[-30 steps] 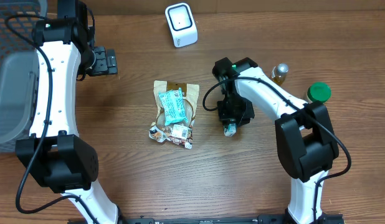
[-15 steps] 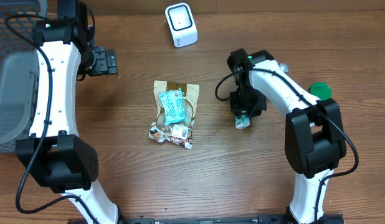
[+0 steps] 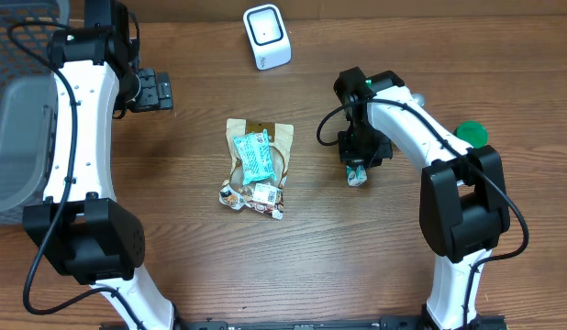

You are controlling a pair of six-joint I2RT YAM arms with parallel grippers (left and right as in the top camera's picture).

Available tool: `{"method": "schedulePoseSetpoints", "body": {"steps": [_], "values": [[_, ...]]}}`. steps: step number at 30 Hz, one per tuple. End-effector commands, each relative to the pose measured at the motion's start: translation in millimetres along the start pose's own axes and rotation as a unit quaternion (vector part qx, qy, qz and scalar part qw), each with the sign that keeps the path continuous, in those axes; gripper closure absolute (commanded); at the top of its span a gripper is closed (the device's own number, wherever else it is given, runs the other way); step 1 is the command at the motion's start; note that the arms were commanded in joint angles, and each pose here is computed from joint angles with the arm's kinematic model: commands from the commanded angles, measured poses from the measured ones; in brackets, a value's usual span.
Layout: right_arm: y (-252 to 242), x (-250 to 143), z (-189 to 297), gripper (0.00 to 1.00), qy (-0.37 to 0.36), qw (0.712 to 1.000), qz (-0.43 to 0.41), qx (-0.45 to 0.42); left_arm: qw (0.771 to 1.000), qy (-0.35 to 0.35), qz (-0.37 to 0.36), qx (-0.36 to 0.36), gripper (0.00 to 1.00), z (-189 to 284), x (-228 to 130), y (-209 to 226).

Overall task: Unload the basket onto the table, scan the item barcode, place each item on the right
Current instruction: 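Grasp the small green-and-white box and lift it with the right gripper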

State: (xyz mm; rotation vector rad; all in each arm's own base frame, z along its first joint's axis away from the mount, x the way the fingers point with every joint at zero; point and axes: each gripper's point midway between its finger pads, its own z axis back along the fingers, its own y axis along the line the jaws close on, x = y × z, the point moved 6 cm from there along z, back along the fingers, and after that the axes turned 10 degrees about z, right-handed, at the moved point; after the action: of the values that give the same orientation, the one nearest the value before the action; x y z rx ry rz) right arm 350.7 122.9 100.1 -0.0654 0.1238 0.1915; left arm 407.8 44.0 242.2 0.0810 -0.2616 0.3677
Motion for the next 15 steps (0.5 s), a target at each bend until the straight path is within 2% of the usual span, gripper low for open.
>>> {"method": "schedulePoseSetpoints", "body": {"steps": [1,7,15], "values": [[-3.6,9.5,12.3,0.79,-0.033,0.999,-0.002,-0.011,1.0,-0.01,-0.008,-0.001,0.0,5.4,2.5,-2.5],[-11.6,13.6,12.9,0.83,-0.045,0.998,-0.006,-0.04,1.0,-0.01,-0.008,-0.001,0.0,5.4,2.5,-2.5],[-10.9,17.6,13.2,0.83,-0.056,0.998,-0.007,-0.038,1.0,-0.01,-0.008,-0.001,0.0,5.4,2.5,-2.5]]}}
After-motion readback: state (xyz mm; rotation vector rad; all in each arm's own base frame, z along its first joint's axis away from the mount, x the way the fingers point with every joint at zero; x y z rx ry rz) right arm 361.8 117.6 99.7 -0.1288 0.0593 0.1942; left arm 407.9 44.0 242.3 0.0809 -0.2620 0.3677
